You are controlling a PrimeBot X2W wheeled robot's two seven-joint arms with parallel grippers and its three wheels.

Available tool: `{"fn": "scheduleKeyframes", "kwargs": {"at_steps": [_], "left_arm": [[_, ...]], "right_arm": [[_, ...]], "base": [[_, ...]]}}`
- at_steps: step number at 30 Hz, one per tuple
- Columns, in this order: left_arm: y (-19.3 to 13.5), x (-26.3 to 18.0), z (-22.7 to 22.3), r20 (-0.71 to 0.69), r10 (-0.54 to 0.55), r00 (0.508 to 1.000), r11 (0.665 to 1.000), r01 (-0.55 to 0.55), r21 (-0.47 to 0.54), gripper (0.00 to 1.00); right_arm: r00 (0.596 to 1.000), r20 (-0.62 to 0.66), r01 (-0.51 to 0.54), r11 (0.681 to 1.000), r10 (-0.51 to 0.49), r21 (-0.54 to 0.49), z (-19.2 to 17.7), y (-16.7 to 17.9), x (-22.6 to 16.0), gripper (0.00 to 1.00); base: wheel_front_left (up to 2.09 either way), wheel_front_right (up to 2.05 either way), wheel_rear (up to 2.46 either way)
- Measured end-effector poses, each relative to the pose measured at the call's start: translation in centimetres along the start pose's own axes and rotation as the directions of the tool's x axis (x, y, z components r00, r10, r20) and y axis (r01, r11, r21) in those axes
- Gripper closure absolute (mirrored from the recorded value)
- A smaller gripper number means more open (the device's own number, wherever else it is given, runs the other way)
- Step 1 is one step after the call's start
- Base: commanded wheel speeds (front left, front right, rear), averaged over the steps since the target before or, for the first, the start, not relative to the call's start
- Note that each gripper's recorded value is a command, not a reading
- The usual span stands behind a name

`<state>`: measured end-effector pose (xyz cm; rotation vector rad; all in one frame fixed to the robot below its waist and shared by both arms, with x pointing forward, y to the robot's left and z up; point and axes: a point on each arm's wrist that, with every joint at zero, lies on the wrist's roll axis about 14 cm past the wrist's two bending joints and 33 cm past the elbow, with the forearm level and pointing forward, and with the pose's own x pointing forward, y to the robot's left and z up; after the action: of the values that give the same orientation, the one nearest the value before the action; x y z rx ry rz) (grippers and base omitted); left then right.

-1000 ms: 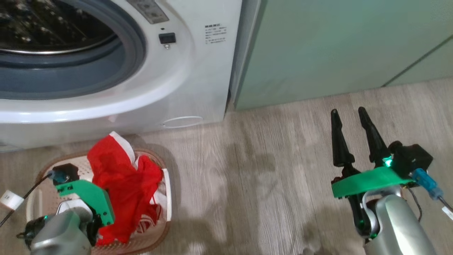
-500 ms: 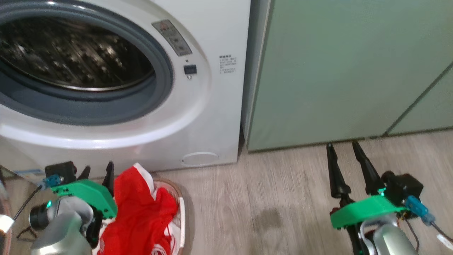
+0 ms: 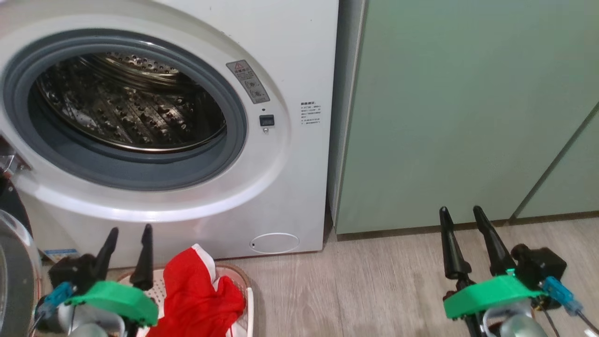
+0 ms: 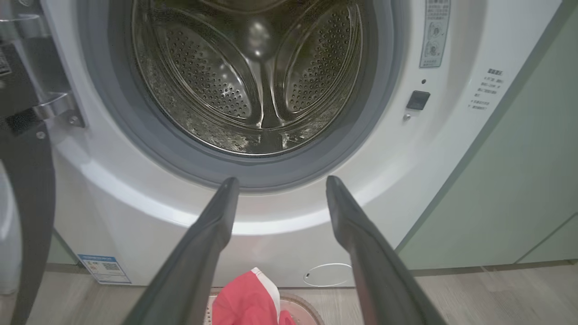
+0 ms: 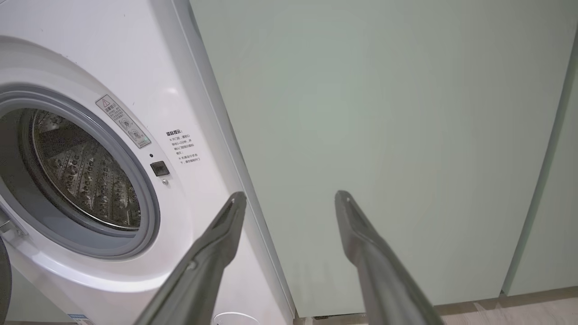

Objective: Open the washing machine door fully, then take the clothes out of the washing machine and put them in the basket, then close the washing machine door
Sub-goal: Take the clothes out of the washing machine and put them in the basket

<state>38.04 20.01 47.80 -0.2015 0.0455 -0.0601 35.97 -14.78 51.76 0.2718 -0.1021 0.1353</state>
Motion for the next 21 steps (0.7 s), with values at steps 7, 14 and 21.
{"fn": "scheduleKeyframes", "kwargs": {"at_steps": [7,14,21], "left_arm": [[2.0,-1.0,0.6,0.027,0.066,0.997,0.998,-0.067,0.007,0.0],[2.9,-1.0,0.8,0.037,0.099,0.994,0.995,-0.1,0.008,0.0],[2.3,-0.5,0.2,0.018,0.088,0.996,0.996,-0.088,0.026,0.0]], "right_arm": [[1.0,-0.003,0.027,1.0,-0.027,0.009,-0.2,-0.7,-0.9,0.0],[0.999,-0.003,0.034,0.999,-0.034,0.009,-0.2,-0.9,-1.0,0.0],[0.999,-0.016,0.044,0.999,-0.043,0.01,-0.6,-1.2,-1.1,0.0]], "base": [[0.0,0.0,0.0],[0.0,0.0,0.0],[0.0,0.0,0.0]]}}
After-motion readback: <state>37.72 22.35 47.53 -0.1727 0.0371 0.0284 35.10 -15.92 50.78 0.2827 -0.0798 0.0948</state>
